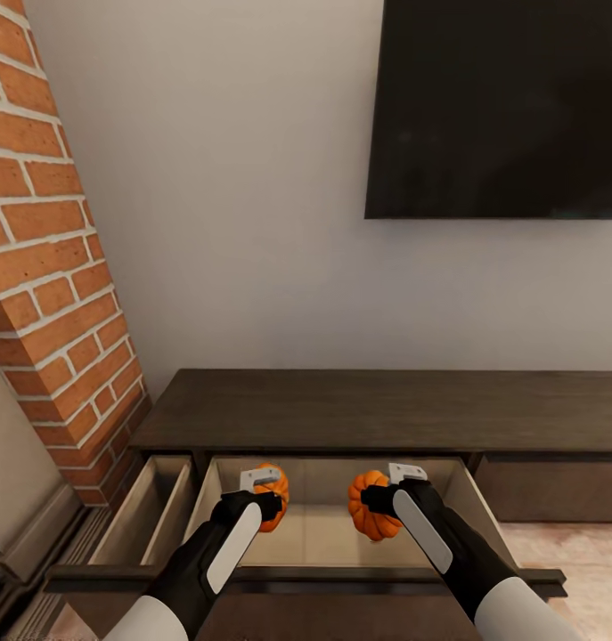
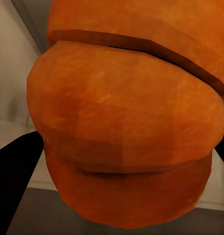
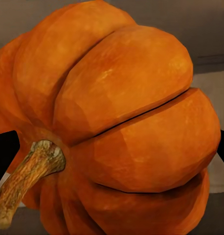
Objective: Place each of the two pumpkins and all three candles from the living room inside a cabinet in the living room (use any cabinet), then make sure every cabinet is closed, and position the cauldron so it is next to a table in the living room.
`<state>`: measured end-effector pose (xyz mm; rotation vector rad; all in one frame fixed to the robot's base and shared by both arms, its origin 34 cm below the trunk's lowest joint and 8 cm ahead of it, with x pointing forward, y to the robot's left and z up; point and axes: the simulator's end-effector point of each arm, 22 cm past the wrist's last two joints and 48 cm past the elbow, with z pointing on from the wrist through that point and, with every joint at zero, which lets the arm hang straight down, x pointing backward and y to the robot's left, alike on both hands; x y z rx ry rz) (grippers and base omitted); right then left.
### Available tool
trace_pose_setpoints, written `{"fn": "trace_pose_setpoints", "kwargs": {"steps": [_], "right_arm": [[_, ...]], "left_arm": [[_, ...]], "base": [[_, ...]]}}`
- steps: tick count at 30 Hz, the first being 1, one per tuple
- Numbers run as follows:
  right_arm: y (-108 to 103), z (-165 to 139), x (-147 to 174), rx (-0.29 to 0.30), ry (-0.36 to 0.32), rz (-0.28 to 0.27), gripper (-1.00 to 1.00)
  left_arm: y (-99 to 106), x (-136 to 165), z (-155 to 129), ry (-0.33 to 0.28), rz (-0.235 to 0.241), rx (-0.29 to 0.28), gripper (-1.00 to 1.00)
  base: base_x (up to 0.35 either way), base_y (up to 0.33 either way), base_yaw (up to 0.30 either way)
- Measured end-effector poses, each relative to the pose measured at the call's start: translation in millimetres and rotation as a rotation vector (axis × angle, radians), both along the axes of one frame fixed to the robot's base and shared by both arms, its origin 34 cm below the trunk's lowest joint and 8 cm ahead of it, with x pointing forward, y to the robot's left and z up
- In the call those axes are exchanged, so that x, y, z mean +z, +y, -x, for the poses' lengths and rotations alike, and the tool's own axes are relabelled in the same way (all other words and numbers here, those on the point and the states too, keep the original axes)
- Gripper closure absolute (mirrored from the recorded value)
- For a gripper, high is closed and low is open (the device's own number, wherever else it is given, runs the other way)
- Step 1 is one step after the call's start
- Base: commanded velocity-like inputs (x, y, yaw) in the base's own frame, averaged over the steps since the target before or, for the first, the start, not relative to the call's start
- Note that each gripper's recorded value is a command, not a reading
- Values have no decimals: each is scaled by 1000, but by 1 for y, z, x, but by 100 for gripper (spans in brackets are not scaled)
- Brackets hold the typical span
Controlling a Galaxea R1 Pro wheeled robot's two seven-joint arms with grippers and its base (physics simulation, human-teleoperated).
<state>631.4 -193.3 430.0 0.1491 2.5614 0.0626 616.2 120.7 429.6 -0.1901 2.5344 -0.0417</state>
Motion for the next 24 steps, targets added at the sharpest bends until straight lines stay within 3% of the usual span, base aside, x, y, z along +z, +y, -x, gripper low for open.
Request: {"fn": "trace_pose_setpoints", "kwargs": {"steps": [11,24], "right_arm": [[1,6,-22,0,-1,-1,100],[0,6,-22,0,-2,-1,100]], "left_arm": [[-1,-21,5,-3,1,0,100],[-3,-19,5,-6,14,1,100]], "base": [[0,0,0],[48,0,0]]}}
